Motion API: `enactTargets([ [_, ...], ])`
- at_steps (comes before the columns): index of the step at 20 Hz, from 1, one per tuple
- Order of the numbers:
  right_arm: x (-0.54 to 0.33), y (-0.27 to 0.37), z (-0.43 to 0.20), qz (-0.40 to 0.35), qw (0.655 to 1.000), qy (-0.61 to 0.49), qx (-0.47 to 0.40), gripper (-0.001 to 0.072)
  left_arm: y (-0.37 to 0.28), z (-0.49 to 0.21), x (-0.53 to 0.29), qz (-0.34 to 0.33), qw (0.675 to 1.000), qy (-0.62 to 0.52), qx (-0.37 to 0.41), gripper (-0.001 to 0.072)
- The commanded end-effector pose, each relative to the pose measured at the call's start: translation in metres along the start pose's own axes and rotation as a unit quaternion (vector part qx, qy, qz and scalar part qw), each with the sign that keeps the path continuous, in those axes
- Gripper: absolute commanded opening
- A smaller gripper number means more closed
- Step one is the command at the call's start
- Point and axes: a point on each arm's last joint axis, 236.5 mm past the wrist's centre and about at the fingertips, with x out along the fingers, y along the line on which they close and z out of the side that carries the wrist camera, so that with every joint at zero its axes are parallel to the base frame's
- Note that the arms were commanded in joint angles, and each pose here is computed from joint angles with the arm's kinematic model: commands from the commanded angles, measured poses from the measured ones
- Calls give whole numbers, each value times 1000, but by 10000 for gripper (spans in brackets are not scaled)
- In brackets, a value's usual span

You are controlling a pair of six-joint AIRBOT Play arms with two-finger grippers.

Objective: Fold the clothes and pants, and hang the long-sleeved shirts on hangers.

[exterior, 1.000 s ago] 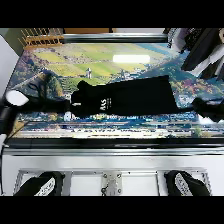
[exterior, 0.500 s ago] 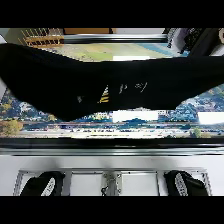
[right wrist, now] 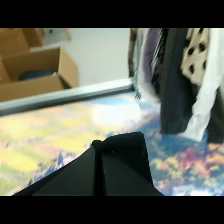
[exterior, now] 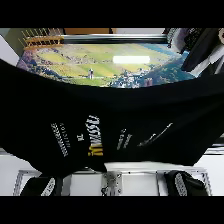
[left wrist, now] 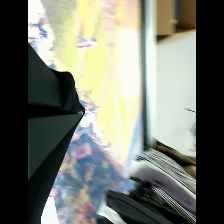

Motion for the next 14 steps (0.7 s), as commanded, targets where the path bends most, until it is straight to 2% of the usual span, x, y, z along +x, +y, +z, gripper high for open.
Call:
enactTargets([
  [1,64,-13,-48,25,991,125,27,7,51,-54,85,33,986,155,-44,7],
  [4,149,-44,-120,17,964,264,43,7,99,-113,183,45,958,265,-94,7],
  [7,234,-55,-202,5,929,370,22,7,142,-190,271,49,928,348,-124,7],
  [10,307,-51,-272,7,911,412,27,7,183,-256,337,70,911,375,-156,7],
  [14,381,-50,-325,-6,912,406,61,7,214,-287,392,77,917,334,-203,7],
])
